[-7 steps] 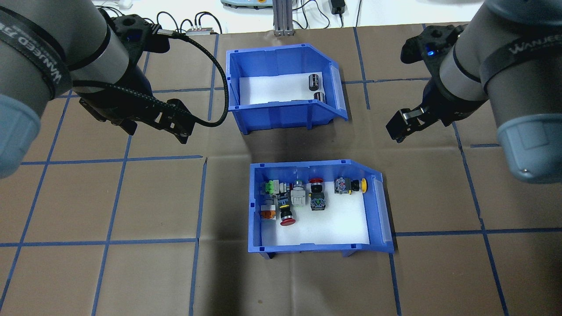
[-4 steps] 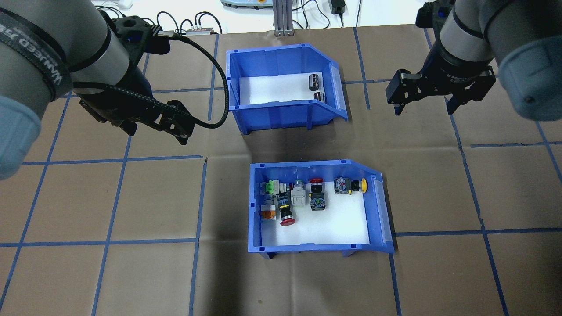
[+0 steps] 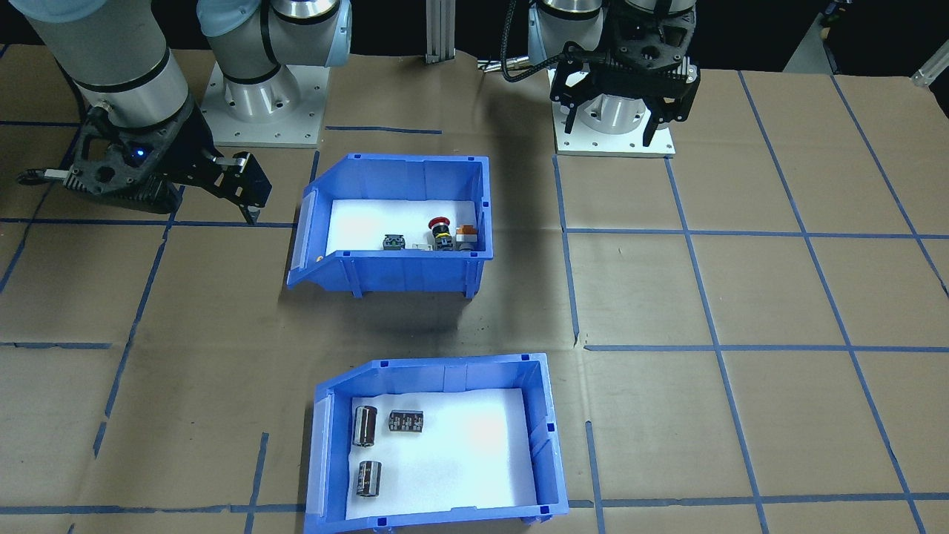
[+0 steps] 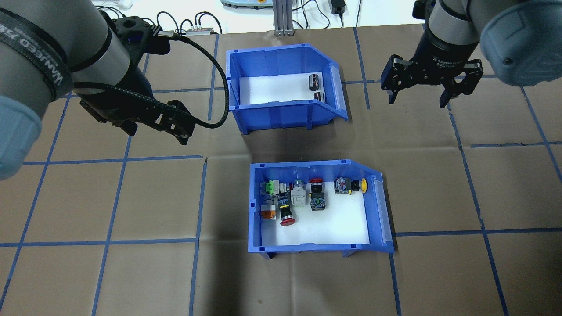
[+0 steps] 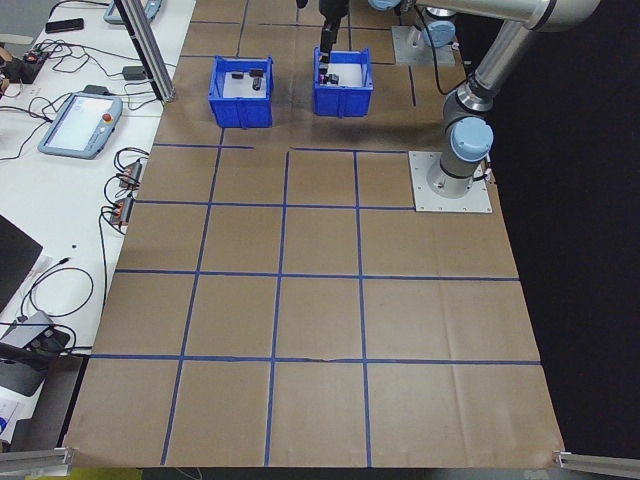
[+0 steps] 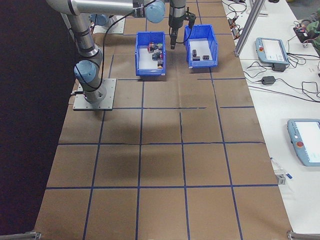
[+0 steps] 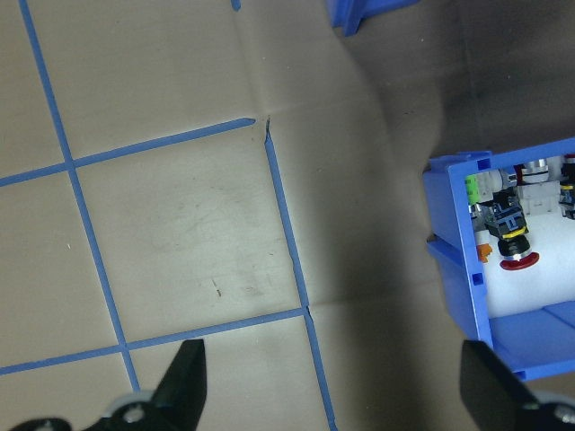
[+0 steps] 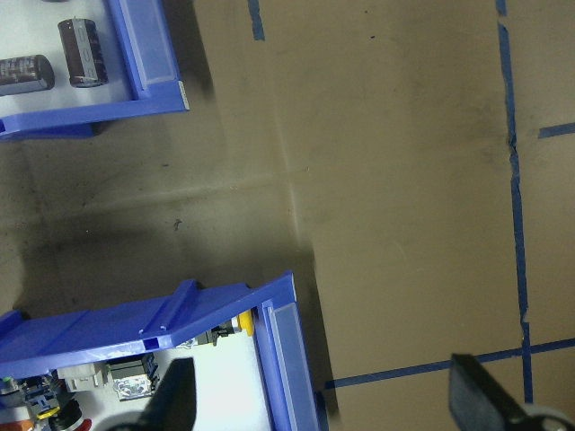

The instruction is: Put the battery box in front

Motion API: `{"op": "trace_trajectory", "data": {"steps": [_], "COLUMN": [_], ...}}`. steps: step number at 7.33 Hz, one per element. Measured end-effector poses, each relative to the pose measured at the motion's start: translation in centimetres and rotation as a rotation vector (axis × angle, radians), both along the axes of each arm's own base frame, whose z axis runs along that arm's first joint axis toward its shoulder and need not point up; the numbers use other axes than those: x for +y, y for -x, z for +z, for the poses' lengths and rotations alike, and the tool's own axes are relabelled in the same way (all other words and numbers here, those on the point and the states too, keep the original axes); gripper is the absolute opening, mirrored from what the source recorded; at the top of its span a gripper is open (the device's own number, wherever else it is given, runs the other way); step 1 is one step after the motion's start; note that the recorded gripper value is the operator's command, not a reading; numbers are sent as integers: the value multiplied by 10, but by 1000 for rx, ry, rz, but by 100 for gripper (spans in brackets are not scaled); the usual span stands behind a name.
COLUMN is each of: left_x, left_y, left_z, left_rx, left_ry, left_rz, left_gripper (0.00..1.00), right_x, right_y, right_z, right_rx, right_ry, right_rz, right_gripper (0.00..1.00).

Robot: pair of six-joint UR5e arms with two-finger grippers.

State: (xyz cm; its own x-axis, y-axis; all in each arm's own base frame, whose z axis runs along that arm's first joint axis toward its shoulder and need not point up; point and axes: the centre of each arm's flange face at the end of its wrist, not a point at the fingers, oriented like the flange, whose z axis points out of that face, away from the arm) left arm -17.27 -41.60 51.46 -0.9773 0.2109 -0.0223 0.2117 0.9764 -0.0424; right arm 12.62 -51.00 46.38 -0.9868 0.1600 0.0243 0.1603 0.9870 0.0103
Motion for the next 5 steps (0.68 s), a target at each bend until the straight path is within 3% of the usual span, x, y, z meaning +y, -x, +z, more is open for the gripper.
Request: {"op": "trace_trajectory", "data": {"steps": [5], "left_x": [1], "left_y": [0], "left_z": [0], "left_rx": [0], "left_ry": [-1], "left_rz": [1], "left_gripper": [100], "right_x": [-4], "right_y": [1], "right_z": [3], "right_rx": [2], "right_ry": [2], "right_rz": [-2], "right_gripper": [100]}}
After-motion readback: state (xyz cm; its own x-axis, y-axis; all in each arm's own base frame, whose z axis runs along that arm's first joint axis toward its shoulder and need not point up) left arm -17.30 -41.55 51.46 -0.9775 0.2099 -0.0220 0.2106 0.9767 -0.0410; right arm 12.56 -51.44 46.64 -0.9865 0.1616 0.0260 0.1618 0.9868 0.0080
